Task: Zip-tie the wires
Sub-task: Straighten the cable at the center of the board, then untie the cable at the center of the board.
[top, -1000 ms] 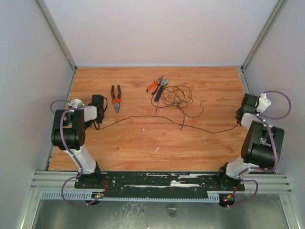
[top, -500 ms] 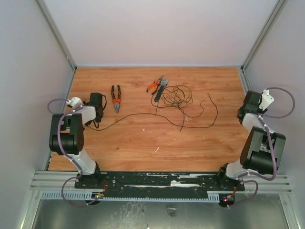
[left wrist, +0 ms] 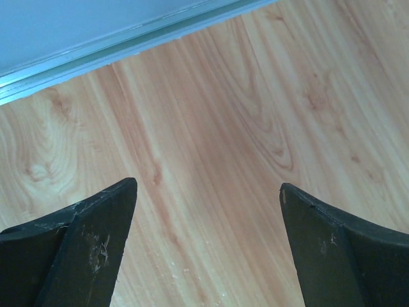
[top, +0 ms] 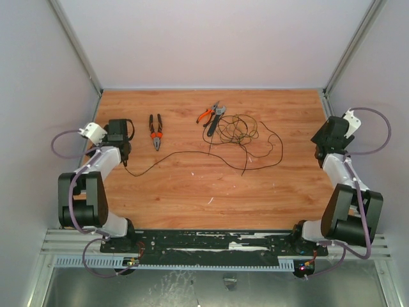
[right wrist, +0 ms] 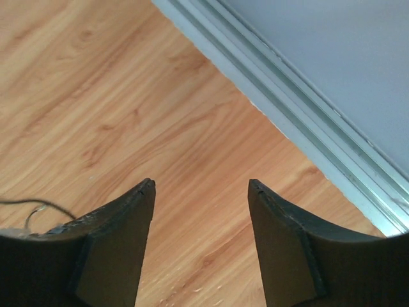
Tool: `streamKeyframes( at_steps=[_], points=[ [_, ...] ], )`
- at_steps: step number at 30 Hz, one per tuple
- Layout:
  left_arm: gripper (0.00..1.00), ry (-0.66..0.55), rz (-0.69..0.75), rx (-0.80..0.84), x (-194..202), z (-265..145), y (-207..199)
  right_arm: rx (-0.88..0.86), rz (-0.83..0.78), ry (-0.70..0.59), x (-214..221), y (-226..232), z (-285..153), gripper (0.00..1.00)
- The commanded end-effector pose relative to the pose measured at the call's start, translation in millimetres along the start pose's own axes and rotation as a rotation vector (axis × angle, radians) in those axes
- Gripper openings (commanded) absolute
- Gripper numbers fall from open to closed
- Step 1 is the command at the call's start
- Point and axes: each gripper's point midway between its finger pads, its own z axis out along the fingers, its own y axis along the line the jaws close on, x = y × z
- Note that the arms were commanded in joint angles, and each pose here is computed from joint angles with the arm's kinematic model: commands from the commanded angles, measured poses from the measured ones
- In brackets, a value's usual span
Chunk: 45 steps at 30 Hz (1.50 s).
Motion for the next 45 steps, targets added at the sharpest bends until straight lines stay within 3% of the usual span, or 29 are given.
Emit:
streamKeyframes(
  at_steps=[1, 9, 14, 19, 26, 34, 39, 45],
  points=[
    [0.98, 0.013, -0.067, 0.059, -12, 1, 0, -0.177, -0.041, -0.088, -32, 40, -23, 0.64],
    [0.98, 0.015, -0.146, 0.091, -30, 5, 10, -0.290, -0.102, -0.105, -36, 73, -45, 0.71],
    [0.98, 0.012, -0.152, 0.162, -38, -3, 2, -0.477, -0.153, -0.079, -25, 115, -63, 0.71],
    [0.98, 0.033, -0.150, 0.329, -46, -23, -21, -0.601, -0.215, -0.024, -2, 154, -80, 0.71],
    [0.98, 0.098, -0.090, 0.688, -52, -75, -64, -0.817, -0.290, 0.078, 42, 200, -109, 0.71],
    [0.98, 0.103, -0.040, 1.044, -73, -151, -85, -0.960, -0.383, 0.163, 97, 217, -134, 0.82],
    [0.98, 0.121, -0.034, 1.164, -81, -179, -91, -0.962, -0.431, 0.222, 130, 218, -131, 0.83],
    [0.98, 0.134, -0.034, 1.200, -82, -187, -93, -0.993, -0.486, 0.261, 158, 230, -139, 0.83]
  ],
)
